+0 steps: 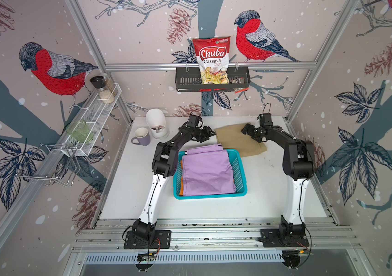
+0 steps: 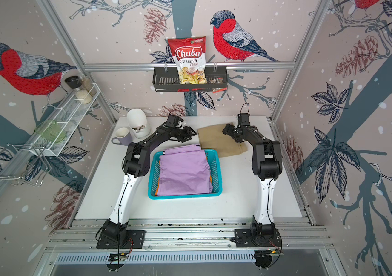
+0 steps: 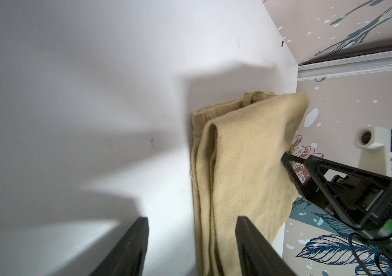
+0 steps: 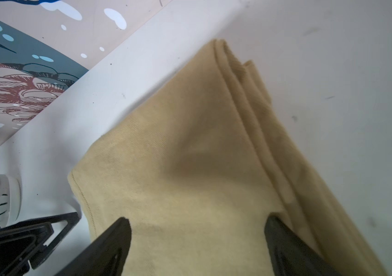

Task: Put the folded long pants in the basket
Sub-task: Move the long pant to the center of the board, then pick up the long pant at the center of the board.

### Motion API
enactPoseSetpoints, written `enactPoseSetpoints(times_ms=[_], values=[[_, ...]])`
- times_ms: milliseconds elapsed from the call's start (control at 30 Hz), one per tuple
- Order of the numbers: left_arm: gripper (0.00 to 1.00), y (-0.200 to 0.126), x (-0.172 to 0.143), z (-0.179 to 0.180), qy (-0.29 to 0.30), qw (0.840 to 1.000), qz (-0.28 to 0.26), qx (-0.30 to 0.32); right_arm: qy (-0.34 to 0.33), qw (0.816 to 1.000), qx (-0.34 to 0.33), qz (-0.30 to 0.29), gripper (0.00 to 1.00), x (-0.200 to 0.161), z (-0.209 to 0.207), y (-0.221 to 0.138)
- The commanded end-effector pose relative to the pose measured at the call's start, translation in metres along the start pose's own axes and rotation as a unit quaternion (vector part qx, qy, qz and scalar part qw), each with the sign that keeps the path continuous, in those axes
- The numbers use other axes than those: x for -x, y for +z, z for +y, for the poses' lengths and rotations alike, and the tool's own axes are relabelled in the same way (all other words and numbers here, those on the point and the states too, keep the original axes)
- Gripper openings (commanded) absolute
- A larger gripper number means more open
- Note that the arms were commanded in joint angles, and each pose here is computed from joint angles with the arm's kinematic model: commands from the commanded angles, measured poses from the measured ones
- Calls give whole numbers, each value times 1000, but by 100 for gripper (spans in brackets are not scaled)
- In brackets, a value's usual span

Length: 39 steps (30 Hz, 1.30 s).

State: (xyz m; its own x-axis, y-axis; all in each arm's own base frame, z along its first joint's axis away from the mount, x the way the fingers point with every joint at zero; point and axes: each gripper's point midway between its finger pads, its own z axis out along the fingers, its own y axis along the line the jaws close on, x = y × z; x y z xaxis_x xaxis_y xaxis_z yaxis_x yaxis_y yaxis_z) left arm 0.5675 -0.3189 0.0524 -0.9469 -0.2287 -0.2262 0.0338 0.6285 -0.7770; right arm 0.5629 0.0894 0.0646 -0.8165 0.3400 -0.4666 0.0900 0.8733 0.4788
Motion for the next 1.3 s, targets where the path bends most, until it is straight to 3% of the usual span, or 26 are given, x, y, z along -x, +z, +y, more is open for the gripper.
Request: enactPoseSetpoints(times_ms=[0, 267, 567, 767, 867, 1033, 1100, 1267], values=[[63, -6, 6, -9, 1, 1000, -12, -11, 1, 999, -2, 33, 93, -10, -31, -9], [63, -2, -4, -12, -1, 1000, -4, -13, 18, 999, 17, 25, 93, -6, -59, -26], [63, 3, -6, -11, -7, 1000, -2, -15, 11, 992, 68, 105, 92, -55, -30, 9], [63, 8, -9, -7, -15, 1000, 3, -12, 24, 990, 75, 121, 84, -75, -8, 29], [63, 8, -10, -4, -15, 1000, 6, -8, 40, 989, 73, 121, 66, -78, -8, 36], [63, 4, -8, -3, -11, 1000, 4, -1, 58, 990, 66, 109, 11, -75, -13, 40], [63, 0, -4, -1, -12, 1000, -2, 3, 71, 990, 71, 100, 1, -72, -14, 38], [63, -17, 12, 12, -26, 999, -28, 15, 104, 989, 80, 63, 0, -64, -12, 28]])
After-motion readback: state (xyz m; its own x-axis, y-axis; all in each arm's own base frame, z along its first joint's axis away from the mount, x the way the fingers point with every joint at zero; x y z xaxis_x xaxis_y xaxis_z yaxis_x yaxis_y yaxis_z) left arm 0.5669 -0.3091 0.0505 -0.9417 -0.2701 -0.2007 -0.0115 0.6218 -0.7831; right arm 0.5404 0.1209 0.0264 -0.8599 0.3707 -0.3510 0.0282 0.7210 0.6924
